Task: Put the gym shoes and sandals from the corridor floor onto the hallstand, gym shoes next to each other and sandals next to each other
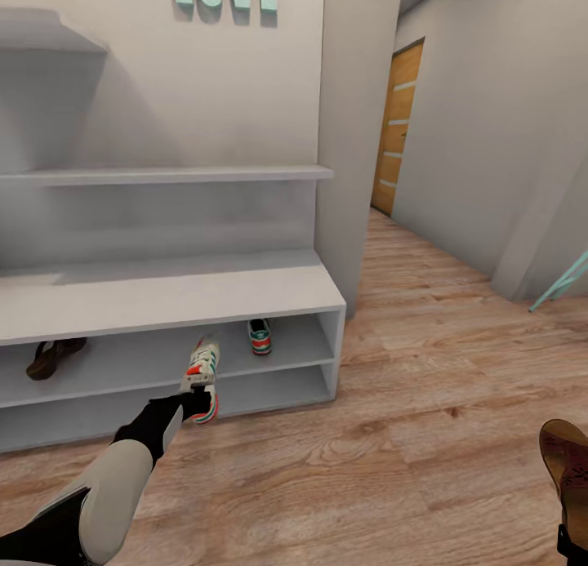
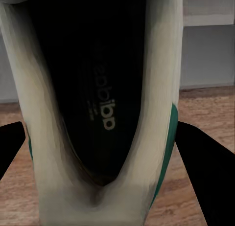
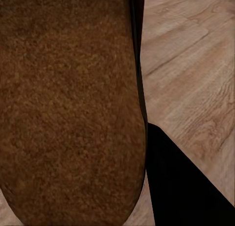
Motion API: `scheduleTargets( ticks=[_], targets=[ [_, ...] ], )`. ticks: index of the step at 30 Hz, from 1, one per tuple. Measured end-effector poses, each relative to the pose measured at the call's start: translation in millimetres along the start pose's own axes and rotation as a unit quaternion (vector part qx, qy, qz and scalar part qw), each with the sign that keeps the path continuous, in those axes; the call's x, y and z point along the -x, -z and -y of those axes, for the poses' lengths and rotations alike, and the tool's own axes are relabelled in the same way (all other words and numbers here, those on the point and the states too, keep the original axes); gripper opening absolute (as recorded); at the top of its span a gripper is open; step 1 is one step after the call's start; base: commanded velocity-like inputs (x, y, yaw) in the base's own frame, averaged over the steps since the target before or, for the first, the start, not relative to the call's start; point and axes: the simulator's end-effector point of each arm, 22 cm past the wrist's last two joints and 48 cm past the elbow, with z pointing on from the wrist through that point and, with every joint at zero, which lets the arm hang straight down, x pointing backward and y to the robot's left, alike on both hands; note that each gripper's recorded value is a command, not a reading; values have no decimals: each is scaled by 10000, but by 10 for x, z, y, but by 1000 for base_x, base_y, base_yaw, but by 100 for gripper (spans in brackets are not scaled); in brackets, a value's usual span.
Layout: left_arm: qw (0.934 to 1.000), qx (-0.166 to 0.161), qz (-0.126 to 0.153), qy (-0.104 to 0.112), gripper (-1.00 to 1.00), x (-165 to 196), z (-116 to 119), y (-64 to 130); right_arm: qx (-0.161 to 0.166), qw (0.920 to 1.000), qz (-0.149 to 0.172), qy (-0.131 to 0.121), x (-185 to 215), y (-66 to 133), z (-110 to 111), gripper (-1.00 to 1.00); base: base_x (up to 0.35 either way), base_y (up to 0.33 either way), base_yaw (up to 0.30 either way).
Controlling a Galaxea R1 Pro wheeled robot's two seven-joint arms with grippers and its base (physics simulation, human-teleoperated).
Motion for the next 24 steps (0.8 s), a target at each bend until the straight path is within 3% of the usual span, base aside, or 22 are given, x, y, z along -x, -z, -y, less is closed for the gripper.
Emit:
scheduleTargets(
  ticks=[5, 12, 21, 24],
  targets=[
    [9997, 99, 241, -16, -100, 220, -80, 49, -1, 10000, 3, 1, 4, 0, 3, -100, 295, -97, 0],
    [9996, 119, 268, -26, -100, 245, -92, 56, 0, 10000, 1, 0, 1, 1, 0, -100, 299, -107, 0],
    [9987, 463, 204, -39, -100, 201, -232, 54, -2, 10000, -1, 2, -1, -2, 2, -100, 36, -9, 0],
    [9988, 495, 7, -8, -100, 125, -249, 57, -2, 10000, 0, 2, 0, -2, 2, -100, 2, -1, 0]
  ],
)
